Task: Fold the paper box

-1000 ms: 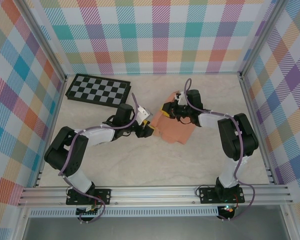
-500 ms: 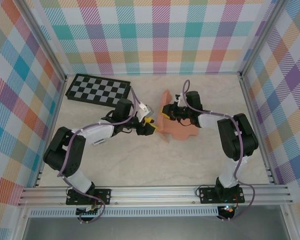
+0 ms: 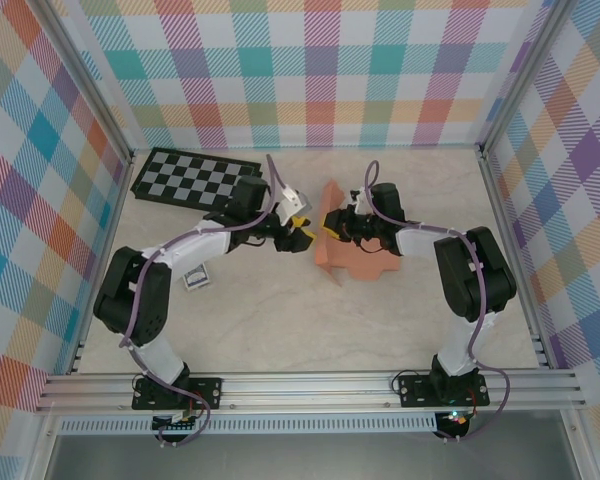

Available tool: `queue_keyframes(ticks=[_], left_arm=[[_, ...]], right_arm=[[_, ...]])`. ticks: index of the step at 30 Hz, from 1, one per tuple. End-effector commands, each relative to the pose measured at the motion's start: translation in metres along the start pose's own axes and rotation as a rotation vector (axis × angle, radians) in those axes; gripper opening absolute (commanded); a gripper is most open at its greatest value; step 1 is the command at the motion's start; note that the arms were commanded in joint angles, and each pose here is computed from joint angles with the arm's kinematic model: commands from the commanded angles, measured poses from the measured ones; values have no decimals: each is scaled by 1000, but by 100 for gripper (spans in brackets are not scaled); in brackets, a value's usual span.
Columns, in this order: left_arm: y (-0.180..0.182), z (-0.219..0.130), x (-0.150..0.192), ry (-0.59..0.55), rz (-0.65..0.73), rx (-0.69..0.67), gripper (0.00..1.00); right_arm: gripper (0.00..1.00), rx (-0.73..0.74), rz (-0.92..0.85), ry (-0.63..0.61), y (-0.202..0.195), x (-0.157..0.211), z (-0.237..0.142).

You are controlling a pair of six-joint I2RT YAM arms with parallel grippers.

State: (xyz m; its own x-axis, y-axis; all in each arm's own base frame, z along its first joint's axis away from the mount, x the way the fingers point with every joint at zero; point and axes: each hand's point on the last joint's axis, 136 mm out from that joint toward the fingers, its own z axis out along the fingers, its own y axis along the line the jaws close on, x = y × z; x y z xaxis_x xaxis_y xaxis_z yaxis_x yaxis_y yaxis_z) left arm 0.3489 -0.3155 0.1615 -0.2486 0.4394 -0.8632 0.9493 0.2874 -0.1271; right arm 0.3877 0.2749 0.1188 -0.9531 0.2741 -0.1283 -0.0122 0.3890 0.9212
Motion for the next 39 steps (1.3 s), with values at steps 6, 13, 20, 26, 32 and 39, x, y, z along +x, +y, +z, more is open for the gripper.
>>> queue_keyframes(ticks=[6,13,20,26,32,39], left_arm=[[-7,-14,6,22,7,-9,56],[13,-25,23,89,-32,-124,58],[29,-21,16,174,89,-177,59],[27,-10,37,307,185,-127,59],[10,-11,36,286,229,-42,59],[16,5,32,271,251,-86,64]], right_arm=[[18,-175,48,-2,26,-13,5],[17,-213,64,31,30,-13,26],[17,-212,74,54,30,-7,41],[17,-205,78,65,29,-5,41],[17,-190,96,74,24,-4,41],[17,-181,116,75,20,-4,42]])
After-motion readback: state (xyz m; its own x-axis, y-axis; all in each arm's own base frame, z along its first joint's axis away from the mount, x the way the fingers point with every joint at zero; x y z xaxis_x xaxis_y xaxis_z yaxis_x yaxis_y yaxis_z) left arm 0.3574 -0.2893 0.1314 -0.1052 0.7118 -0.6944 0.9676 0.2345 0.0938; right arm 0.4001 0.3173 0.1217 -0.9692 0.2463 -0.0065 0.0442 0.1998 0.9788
